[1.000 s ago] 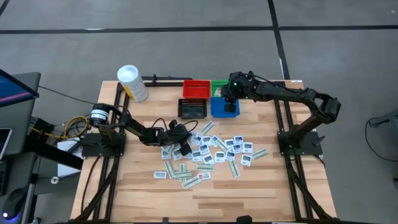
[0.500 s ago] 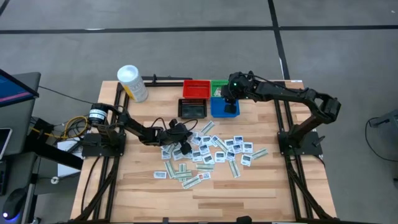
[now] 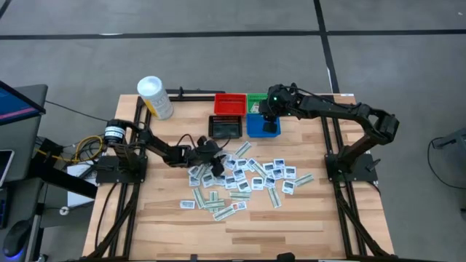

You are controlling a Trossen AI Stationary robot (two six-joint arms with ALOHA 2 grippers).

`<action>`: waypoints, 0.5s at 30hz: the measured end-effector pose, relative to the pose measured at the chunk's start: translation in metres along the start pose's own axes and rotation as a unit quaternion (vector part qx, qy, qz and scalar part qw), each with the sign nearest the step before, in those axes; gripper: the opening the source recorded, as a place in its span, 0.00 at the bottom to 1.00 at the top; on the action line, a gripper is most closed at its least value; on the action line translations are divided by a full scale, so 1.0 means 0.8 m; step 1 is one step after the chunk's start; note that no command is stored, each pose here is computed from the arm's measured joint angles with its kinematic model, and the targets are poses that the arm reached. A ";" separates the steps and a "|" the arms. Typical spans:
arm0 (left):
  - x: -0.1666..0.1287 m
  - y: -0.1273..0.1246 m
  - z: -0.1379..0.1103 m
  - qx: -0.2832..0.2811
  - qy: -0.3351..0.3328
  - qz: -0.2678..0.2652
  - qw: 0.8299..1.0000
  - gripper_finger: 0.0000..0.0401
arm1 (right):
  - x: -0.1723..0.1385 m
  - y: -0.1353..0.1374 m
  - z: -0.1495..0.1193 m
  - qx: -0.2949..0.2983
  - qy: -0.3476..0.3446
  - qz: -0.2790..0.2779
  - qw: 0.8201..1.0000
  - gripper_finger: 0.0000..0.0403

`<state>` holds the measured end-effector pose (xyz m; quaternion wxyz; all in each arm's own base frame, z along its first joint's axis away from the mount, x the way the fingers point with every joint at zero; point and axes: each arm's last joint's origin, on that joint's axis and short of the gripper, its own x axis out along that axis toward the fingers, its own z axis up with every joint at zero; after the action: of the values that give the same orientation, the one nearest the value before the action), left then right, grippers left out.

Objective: Pick & Place First Aid Supplies
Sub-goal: Put the ointment pack into the green basket

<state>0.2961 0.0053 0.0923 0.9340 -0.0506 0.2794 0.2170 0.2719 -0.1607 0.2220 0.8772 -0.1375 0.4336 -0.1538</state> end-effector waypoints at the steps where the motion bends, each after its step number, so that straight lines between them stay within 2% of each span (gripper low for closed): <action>1: 0.001 0.001 0.000 -0.001 0.003 -0.006 1.000 0.41 | 0.000 0.000 0.000 0.000 0.000 0.000 1.000 0.27; 6: 0.002 0.003 -0.003 0.001 0.024 -0.026 0.999 0.42 | 0.000 0.000 0.000 0.000 0.000 0.000 1.000 0.27; 15: 0.001 0.005 -0.008 -0.007 0.045 -0.018 0.999 0.35 | 0.000 0.000 0.000 0.000 -0.002 -0.001 1.000 0.27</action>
<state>0.2922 0.0078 0.0867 0.9238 -0.0718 0.3190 0.1995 0.2721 -0.1608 0.2223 0.8777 -0.1381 0.4321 -0.1544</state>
